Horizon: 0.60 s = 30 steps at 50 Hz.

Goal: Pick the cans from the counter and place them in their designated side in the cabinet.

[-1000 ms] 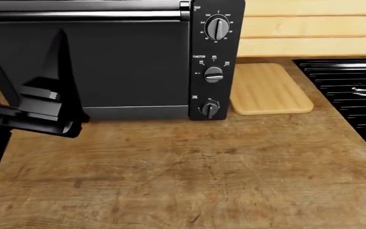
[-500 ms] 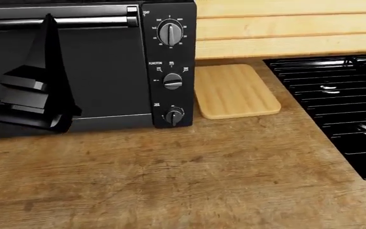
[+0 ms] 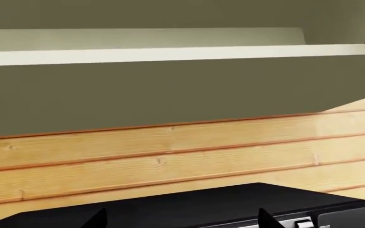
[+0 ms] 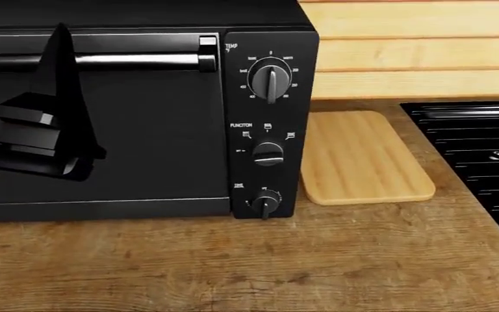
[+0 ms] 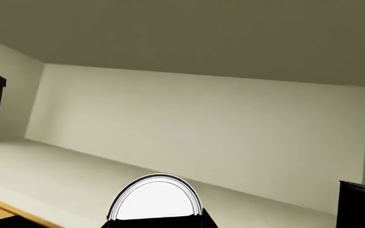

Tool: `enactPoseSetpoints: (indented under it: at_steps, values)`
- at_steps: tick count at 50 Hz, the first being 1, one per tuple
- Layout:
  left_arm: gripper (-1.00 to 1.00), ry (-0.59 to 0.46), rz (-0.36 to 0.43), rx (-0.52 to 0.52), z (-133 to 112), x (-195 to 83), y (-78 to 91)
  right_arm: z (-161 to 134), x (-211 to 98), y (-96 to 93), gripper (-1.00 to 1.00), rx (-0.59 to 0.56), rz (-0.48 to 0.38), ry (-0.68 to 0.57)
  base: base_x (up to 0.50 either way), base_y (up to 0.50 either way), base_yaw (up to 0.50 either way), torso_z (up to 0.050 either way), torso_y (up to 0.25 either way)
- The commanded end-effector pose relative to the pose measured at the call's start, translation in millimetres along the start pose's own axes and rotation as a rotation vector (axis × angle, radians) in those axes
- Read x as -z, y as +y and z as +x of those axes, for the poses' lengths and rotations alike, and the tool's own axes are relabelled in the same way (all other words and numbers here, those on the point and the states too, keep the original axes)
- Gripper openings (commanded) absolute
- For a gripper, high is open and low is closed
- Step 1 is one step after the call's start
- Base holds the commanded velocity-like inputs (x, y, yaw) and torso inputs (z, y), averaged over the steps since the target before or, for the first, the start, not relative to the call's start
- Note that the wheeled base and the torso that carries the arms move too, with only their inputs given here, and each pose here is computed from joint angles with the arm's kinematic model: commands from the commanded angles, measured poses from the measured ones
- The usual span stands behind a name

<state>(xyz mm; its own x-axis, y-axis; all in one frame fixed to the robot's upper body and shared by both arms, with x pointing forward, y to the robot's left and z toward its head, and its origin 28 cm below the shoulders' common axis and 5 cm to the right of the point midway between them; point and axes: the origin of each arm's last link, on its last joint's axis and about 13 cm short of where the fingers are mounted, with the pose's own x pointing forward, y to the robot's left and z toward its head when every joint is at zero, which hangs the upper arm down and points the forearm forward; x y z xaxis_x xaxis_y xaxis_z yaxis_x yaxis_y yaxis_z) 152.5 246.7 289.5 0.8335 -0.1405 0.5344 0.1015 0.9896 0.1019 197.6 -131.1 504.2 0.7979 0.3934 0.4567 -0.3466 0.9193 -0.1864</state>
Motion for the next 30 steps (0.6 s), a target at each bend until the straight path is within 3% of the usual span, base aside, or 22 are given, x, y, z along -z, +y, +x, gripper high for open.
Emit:
enactPoseSetpoints:
  at_steps: [1,18,30]
  values:
    - [1.0,-0.002,0.0,0.0,0,0,0.8,-2,-15,-3.1,-1.0,0.024,-0.028,-0.056,0.0,0.0,0.0,0.0,0.009]
    - [1.0,-0.008,0.001,0.002,-1,-5,-0.4,-3,-49,-6.5,-1.0,0.052,-0.046,-0.14,0.0,0.0,0.0,0.001,0.001]
    - [1.0,-0.006,0.002,0.011,1,-4,-2.3,31,-84,-12.8,-1.0,0.109,-0.02,-0.148,0.0,0.0,0.0,0.0,0.001]
